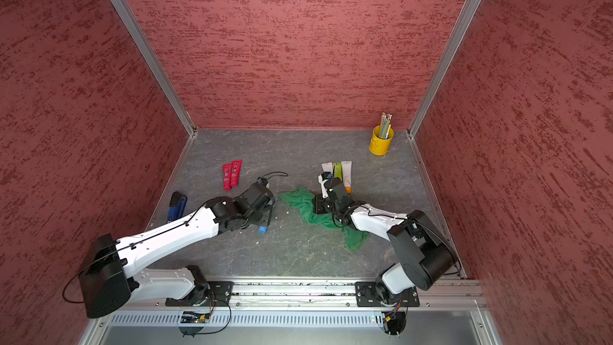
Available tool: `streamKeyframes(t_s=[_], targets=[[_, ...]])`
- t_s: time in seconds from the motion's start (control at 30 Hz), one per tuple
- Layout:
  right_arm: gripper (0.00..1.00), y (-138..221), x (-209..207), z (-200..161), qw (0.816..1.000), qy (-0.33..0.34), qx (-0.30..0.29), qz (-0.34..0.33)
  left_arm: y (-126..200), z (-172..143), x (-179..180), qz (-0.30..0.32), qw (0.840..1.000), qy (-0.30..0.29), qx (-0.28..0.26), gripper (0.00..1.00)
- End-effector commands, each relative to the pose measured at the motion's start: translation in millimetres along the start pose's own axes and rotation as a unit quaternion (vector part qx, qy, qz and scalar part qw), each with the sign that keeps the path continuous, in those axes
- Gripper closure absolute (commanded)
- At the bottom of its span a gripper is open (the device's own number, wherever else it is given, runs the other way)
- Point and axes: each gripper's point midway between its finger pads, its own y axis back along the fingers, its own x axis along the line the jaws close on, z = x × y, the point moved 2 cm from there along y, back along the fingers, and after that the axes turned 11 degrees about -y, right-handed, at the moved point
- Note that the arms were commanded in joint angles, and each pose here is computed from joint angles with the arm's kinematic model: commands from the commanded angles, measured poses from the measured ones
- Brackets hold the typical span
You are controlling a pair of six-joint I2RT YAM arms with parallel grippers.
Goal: Wipe the surface of the toothpaste tube
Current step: Adjust the toothpaste at the center of the board, then wipe the dirt from the toothpaste tube.
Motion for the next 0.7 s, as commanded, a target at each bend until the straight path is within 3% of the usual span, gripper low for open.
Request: streamKeyframes(t_s=[0.0,0.47,0.57,0.67], targets=[[1.0,7.3,0.3,9.7,1.0,0.003,-0.024,0.004,-17.9,-17.0,-12.4,-0.07,0.997,0.033,0.019,0.43],[1.0,43.5,6.8,33.1,0.995,-0.003,-0.099,0.029,-56.6,-45.1,-8.8,-0.054,0.995,0.028,0.077,0.46],[1.0,57.2,6.6,39.3,0.992,-0.004,-0.126,0.033,-59.8,-43.9,-9.7,-0.052,0.995,0.018,0.082,0.5],[1.0,69.7,6.1,44.7,0.988,-0.007,-0.149,0.037,-61.3,-42.4,-10.4,-0.048,0.995,0.008,0.086,0.61]])
